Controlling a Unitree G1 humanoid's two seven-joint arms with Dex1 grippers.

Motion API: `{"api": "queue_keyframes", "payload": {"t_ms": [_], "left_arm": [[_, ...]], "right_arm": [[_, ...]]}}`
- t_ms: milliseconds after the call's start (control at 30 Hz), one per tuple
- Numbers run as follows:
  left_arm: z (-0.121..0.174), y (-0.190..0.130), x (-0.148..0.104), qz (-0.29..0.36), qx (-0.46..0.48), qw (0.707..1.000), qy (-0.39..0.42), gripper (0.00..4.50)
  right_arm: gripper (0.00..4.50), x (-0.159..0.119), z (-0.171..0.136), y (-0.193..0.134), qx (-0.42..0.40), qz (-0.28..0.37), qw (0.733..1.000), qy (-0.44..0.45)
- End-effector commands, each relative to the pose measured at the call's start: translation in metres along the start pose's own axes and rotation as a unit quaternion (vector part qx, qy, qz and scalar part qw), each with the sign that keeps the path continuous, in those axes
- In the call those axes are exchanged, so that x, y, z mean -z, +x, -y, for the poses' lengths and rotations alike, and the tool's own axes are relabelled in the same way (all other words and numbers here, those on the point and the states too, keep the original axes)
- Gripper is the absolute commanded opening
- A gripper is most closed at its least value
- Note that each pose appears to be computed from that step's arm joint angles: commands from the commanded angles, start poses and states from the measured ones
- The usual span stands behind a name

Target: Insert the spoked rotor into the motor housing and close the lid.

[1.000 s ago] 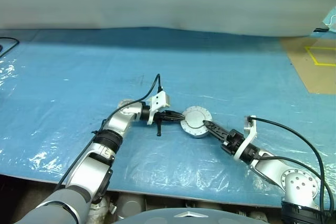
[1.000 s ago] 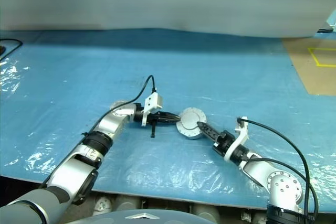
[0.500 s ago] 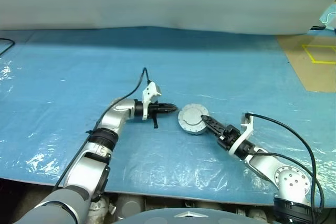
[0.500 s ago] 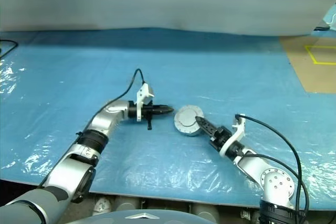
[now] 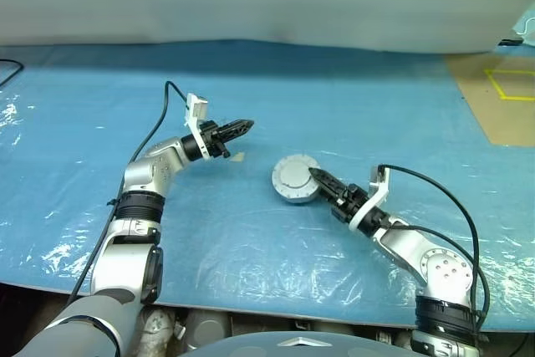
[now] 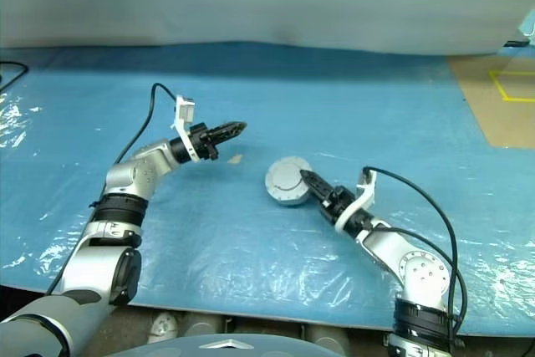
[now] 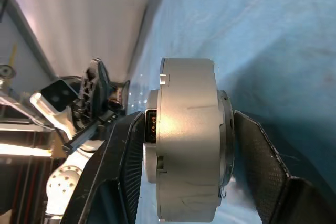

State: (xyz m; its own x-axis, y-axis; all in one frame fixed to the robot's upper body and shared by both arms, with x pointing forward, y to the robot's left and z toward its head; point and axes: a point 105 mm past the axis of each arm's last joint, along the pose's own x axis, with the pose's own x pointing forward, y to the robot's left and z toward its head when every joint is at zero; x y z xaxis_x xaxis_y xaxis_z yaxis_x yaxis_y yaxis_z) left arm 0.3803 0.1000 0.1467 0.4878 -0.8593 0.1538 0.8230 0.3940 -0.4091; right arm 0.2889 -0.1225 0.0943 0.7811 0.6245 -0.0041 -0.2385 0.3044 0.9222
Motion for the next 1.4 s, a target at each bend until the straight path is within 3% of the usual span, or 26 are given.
{"api": "queue_keyframes", "payload": {"t_ms": [33,133,300,367,533,767,933,1400], "left_arm": [[0.008,0.001,-0.022,0.033,0.01,0.999,-0.001,0.0],[0.008,-0.005,-0.027,0.044,0.0,0.998,-0.039,0.0],[0.009,-0.03,-0.053,0.144,0.015,0.971,-0.192,0.0],[0.009,-0.037,-0.049,0.153,0.015,0.961,-0.231,0.37],[0.019,-0.038,-0.027,0.138,0.015,0.941,-0.308,1.92],[0.036,-0.025,-0.02,0.143,0.043,0.924,-0.353,4.45],[0.055,-0.008,-0.015,0.121,0.077,0.921,-0.363,4.48],[0.072,0.033,-0.007,0.085,0.135,0.913,-0.375,4.48]], "right_arm": [[2.29,-0.014,-0.037,0.009,-0.078,0.025,0.997,0.001],[2.29,-0.021,-0.051,0.016,-0.102,0.035,0.994,0.004],[2.29,-0.04,-0.073,0.024,-0.134,0.065,0.989,0.004],[2.29,-0.045,-0.082,0.028,-0.147,0.07,0.987,0.001],[2.29,-0.047,-0.1,0.036,-0.172,0.064,0.983,-0.005],[2.29,-0.045,-0.116,0.039,-0.192,0.053,0.98,-0.007],[2.29,-0.04,-0.12,0.04,-0.193,0.04,0.98,-0.008],[2.29,-0.031,-0.121,0.041,-0.189,0.014,0.982,-0.012]]}}
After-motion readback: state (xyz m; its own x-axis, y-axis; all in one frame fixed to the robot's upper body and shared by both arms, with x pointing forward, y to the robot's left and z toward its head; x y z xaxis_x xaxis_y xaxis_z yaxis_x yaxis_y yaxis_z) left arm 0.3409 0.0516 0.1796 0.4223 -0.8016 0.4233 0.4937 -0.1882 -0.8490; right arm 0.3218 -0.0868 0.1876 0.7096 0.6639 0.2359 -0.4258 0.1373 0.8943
